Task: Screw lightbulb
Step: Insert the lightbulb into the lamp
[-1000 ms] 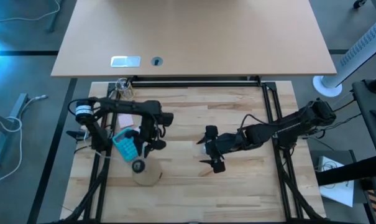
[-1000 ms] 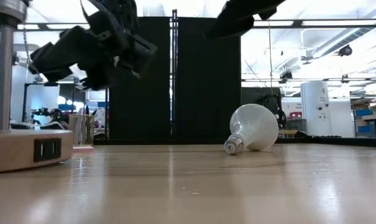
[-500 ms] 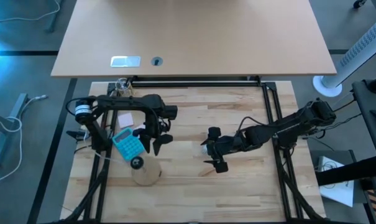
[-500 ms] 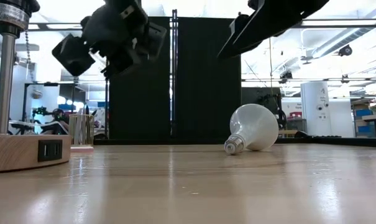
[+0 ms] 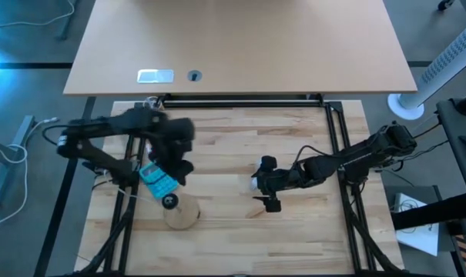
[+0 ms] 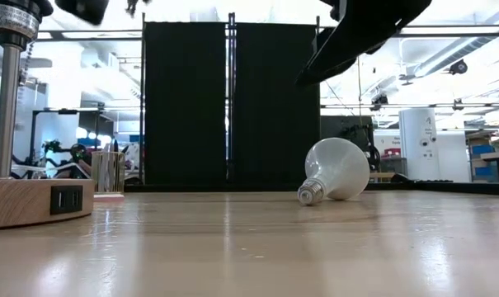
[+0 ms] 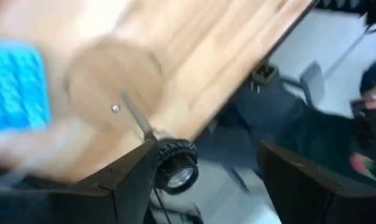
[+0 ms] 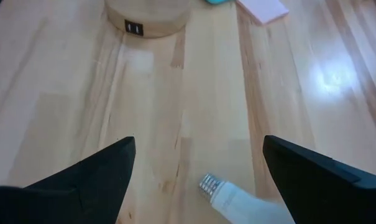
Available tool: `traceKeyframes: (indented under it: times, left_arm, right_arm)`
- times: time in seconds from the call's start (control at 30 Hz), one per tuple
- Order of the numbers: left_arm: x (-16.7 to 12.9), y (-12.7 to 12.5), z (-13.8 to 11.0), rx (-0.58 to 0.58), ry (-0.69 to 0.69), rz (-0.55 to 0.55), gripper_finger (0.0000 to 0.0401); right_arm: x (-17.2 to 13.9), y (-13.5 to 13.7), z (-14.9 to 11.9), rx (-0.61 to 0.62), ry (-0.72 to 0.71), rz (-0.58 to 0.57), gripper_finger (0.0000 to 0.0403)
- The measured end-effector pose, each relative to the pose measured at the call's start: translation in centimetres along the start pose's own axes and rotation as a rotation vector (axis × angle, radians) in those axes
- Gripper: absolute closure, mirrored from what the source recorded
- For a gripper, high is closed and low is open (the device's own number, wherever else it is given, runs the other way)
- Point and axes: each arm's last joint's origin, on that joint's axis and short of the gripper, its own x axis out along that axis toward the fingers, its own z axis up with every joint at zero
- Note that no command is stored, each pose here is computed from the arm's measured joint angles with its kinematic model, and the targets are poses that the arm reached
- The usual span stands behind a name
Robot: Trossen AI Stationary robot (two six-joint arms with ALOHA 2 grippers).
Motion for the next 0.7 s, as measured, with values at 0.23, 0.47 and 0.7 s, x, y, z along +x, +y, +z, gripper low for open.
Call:
traceKeyframes:
  times: [0.23,0.47,0.7]
  left_arm:
    - [-3.2,-0.5,-5.4,0.305,-0.378,-0.041,0.0138]
    - [-2.3,0.8,-9.3,0.508,-0.374,-0.077,0.0138]
    - [0.1,3.5,-11.2,0.568,-0.314,-0.134,0.0138]
  right_arm:
    - [-3.2,-0.6,4.9,0.075,-0.075,-0.071,0.0055]
    - [-6.1,-0.8,8.7,0.233,-0.193,-0.043,0.0055]
    - [-6.9,-1.0,10.3,0.264,-0.317,-0.093,0.0055]
